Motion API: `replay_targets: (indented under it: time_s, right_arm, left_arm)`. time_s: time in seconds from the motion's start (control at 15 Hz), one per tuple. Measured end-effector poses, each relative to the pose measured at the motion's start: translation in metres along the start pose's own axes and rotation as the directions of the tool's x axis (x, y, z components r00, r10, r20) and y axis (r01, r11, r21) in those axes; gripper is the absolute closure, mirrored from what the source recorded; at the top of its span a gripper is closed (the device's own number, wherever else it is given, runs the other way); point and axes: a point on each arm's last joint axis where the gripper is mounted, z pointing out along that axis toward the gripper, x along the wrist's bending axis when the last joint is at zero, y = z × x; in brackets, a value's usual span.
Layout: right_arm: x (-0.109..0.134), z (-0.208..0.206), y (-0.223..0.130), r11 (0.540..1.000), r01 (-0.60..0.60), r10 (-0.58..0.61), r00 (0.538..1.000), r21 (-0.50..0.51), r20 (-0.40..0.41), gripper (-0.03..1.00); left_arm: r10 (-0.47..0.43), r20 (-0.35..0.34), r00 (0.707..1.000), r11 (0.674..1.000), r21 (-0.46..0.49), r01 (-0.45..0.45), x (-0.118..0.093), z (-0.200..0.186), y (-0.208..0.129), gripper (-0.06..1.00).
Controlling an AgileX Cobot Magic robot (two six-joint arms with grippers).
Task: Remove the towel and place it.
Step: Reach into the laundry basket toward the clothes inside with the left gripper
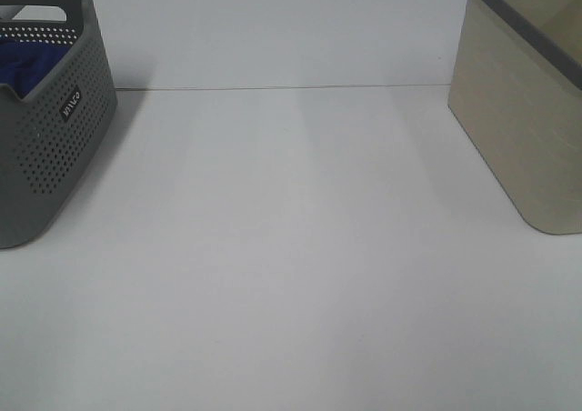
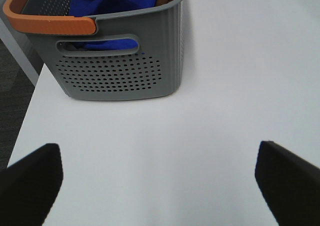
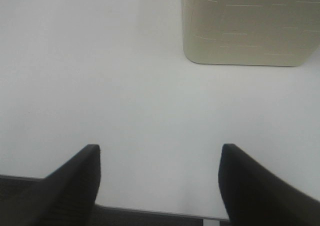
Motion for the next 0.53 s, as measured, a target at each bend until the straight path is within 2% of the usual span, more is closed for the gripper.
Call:
replay_targets:
  time_s: [0.13,0.2,0.53]
  right_arm:
    - [-0.0004,0.0000,0.0001,1.000,0.000,0.000,1.000,-0.001,0.005,0.30]
    - [-0.0018,-0.0025,0.0038,0.999,-0.011,0.011,1.000,-0.035,0.021,0.30]
    - [-0.0019,-0.0032,0.0044,0.999,-0.015,0.015,1.000,-0.039,0.022,0.30]
  left_arm:
    - [0.000,0.000,1.000,1.000,0.000,0.000,0.0000,0.0000,0.0000,-0.05]
    - [0.000,0.000,1.000,1.000,0.000,0.000,0.0000,0.0000,0.0000,-0.05]
    - [0.000,0.000,1.000,1.000,0.000,0.000,0.0000,0.0000,0.0000,-0.05]
